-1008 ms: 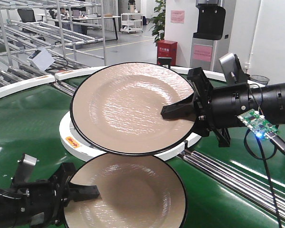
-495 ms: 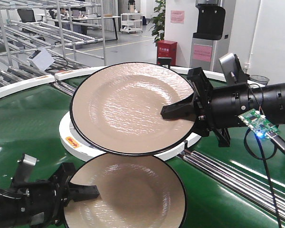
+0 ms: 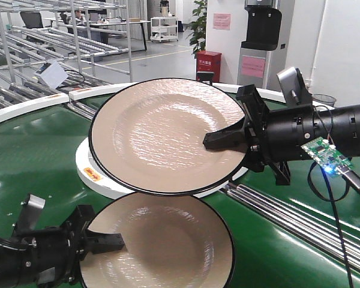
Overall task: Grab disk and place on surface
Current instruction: 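Hold both plates raised above the conveyor, then drive to the steel table while holding both plates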
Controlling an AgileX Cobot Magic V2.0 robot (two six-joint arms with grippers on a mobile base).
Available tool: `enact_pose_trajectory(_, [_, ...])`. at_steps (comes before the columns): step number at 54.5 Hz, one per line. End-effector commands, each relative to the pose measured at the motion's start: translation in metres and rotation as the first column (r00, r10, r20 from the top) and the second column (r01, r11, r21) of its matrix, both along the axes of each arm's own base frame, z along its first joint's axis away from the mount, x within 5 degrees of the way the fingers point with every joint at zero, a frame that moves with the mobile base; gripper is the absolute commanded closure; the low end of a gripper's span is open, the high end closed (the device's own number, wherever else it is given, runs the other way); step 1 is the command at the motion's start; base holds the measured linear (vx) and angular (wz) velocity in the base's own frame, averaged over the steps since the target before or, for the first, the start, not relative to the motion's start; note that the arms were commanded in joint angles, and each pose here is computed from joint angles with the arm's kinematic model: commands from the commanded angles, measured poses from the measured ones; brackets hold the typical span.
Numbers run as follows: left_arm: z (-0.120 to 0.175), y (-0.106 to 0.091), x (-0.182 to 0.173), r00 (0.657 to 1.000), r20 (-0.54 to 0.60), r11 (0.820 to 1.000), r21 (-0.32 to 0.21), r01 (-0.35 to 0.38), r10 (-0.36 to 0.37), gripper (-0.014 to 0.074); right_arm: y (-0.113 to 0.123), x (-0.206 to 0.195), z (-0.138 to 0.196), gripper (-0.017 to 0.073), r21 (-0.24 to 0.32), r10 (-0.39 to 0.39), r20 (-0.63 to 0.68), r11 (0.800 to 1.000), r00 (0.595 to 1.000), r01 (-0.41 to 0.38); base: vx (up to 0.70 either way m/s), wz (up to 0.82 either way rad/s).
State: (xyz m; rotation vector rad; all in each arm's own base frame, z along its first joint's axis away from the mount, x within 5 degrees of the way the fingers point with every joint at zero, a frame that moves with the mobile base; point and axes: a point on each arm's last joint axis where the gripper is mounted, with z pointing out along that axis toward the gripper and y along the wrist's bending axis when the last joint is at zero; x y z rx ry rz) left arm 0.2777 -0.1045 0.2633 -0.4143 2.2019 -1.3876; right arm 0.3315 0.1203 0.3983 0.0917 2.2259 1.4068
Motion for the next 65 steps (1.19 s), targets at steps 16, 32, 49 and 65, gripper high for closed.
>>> enact_pose_trajectory(16, [0.0344, -0.004, -0.0021, 0.998, 0.053, 0.985, -0.175, -0.005, 0.015, 0.0592, -0.0017, -0.0121, 0.0395, 0.0567, 0.133, -0.035, 0.098, 0.991, 0.995, 0.022, -0.21, -0.11])
enact_pose_trajectory(32, [0.0344, -0.004, -0.0021, 0.998, 0.053, 0.985, -0.175, -0.005, 0.015, 0.0592, -0.0017, -0.0121, 0.0395, 0.0567, 0.133, -0.035, 0.098, 0.991, 0.995, 0.022, -0.25, -0.21])
enact_pose_trajectory(49, [0.0344, -0.004, -0.0021, 0.998, 0.053, 0.985, -0.175, -0.005, 0.015, 0.0592, -0.0017, -0.0121, 0.0395, 0.0567, 0.133, -0.035, 0.098, 0.991, 0.995, 0.022, -0.23, -0.52])
enact_pose_trajectory(65, [0.0344, -0.004, -0.0021, 0.998, 0.053, 0.985, -0.175, -0.005, 0.015, 0.0592, -0.0017, -0.0121, 0.0395, 0.0567, 0.133, -0.035, 0.098, 0.991, 0.995, 0.022, -0.18, -0.74])
